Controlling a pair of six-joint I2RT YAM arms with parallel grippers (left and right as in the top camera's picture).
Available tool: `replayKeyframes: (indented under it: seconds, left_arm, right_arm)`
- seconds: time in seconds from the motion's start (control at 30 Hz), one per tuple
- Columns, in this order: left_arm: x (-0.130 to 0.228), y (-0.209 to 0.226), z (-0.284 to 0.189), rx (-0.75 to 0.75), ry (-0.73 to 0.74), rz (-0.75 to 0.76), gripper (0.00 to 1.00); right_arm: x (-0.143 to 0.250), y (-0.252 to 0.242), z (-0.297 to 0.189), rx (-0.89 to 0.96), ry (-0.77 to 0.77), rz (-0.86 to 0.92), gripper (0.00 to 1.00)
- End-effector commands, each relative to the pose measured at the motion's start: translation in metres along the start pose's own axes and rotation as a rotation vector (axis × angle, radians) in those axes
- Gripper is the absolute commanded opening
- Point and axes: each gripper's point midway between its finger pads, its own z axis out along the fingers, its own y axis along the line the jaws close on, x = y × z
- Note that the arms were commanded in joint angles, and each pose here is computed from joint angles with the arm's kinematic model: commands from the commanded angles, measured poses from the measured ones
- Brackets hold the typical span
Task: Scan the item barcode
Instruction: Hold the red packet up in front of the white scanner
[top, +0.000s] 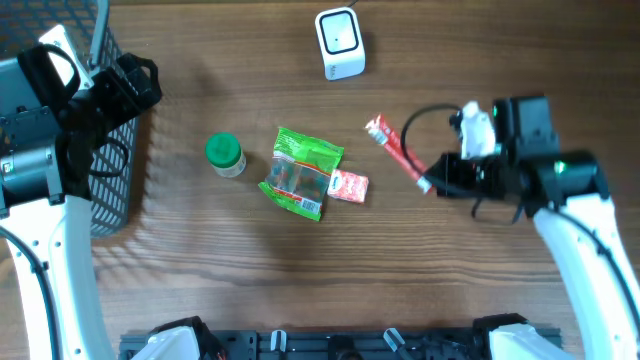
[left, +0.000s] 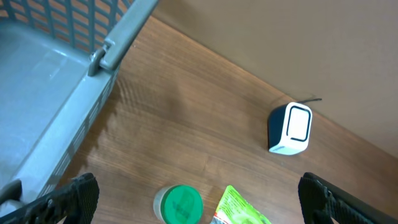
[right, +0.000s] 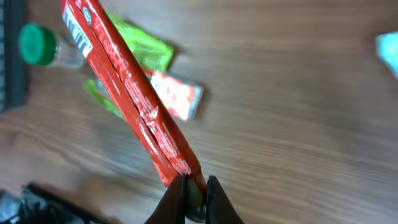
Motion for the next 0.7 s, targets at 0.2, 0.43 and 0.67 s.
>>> replayKeyframes:
  seconds: [0.2, 0.43, 0.67]
  left_arm:
    - [-0.003, -0.001, -0.002, 0.004, -0.007, -0.003, 1.0]
    - [-0.003, -0.001, -0.002, 0.004, -0.007, -0.003, 1.0]
    - [-0.003, -0.001, -0.002, 0.004, -0.007, -0.003, 1.0]
  right_arm:
    - [-0.124, -0.003, -0.017, 0.319, -0.136, -0.149, 0.04]
    - [-0.195, 0.018, 0.021, 0.666, -0.363, -0.391, 0.04]
    - [-0.232, 0.015, 0.068, 1.021, -0.406, -0.586, 0.04]
